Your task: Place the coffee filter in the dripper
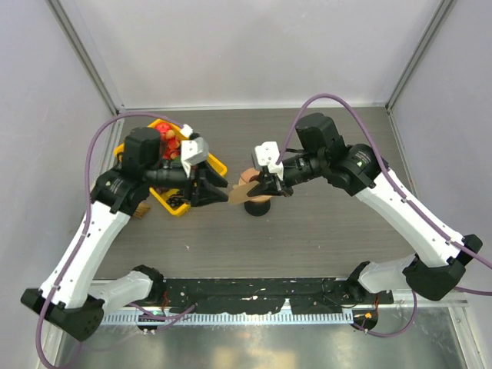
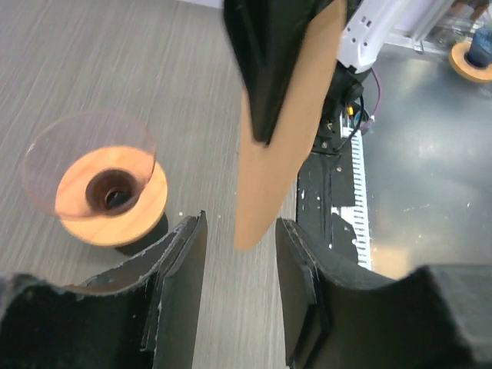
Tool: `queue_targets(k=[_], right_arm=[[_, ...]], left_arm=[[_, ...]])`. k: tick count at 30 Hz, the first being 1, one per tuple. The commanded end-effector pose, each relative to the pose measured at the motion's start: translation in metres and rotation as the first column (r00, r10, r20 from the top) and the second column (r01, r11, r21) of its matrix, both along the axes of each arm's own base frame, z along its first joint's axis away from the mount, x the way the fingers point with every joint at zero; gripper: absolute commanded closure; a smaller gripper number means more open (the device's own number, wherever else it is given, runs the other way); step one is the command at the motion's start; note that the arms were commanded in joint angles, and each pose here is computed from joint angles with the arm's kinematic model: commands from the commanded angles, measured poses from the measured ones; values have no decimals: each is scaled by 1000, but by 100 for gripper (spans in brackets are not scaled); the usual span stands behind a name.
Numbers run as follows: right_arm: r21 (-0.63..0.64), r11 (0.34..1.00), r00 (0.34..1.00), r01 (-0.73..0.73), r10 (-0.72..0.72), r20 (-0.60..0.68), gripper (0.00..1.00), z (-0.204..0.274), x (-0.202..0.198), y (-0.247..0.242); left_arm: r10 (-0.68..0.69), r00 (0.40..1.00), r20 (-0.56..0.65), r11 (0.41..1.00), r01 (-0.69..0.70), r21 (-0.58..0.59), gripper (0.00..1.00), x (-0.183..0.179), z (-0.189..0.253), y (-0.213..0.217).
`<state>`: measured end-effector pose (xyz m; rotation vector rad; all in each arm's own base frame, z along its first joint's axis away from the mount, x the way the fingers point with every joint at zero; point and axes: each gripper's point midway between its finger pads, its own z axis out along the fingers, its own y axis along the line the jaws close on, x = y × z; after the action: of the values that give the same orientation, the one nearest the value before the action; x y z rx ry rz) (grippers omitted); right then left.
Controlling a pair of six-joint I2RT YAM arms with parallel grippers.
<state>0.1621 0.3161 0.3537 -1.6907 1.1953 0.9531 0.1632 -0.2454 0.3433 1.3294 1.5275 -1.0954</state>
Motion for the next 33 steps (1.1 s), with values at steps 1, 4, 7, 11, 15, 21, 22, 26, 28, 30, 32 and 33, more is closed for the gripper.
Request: queue_targets(k=[1, 4, 7, 11, 15, 21, 22, 26, 28, 30, 32, 33], right_arm=[[72, 996, 993, -49, 41, 107, 95, 17, -11, -5], [87, 995, 990, -58, 46, 130, 95, 16, -10, -4], [89, 994, 989, -63, 50, 139, 95, 17, -9, -3], [88, 994, 989, -68, 55, 141, 95, 17, -10, 0], [83, 994, 988, -66, 54, 142, 95, 16, -11, 0], [77, 995, 990, -67, 56, 132, 95, 14, -13, 0], [78, 995, 990, -65, 55, 133, 95, 14, -13, 0], [80, 995, 990, -64, 53, 131, 95, 14, -13, 1], [81, 995, 990, -66, 55, 130, 95, 14, -14, 1], [85, 994, 989, -65, 53, 135, 95, 16, -14, 1], [86, 994, 989, -67, 54, 136, 95, 16, -15, 0], [83, 994, 990, -66, 55, 133, 95, 15, -14, 1]], left_arm=[[-31, 998, -52, 974, 19, -226, 53, -15, 50, 7], [-65, 993, -95, 957, 36, -286, 62, -17, 71, 1], [-82, 991, -110, 954, 46, -297, 67, -16, 81, -2], [-94, 989, -112, 953, 57, -297, 65, -20, 80, -4], [-124, 984, -125, 952, 82, -295, 68, -27, 78, -7], [-146, 979, -142, 950, 99, -295, 72, -33, 79, -8], [-146, 978, -151, 951, 97, -293, 73, -32, 77, -9], [-139, 978, -158, 953, 89, -291, 76, -31, 76, -11], [-136, 977, -164, 953, 84, -290, 76, -30, 75, -12], [-137, 976, -170, 954, 84, -288, 78, -29, 75, -13], [-138, 975, -172, 954, 85, -287, 82, -29, 73, -14], [-141, 975, -174, 954, 87, -286, 85, -29, 73, -15]])
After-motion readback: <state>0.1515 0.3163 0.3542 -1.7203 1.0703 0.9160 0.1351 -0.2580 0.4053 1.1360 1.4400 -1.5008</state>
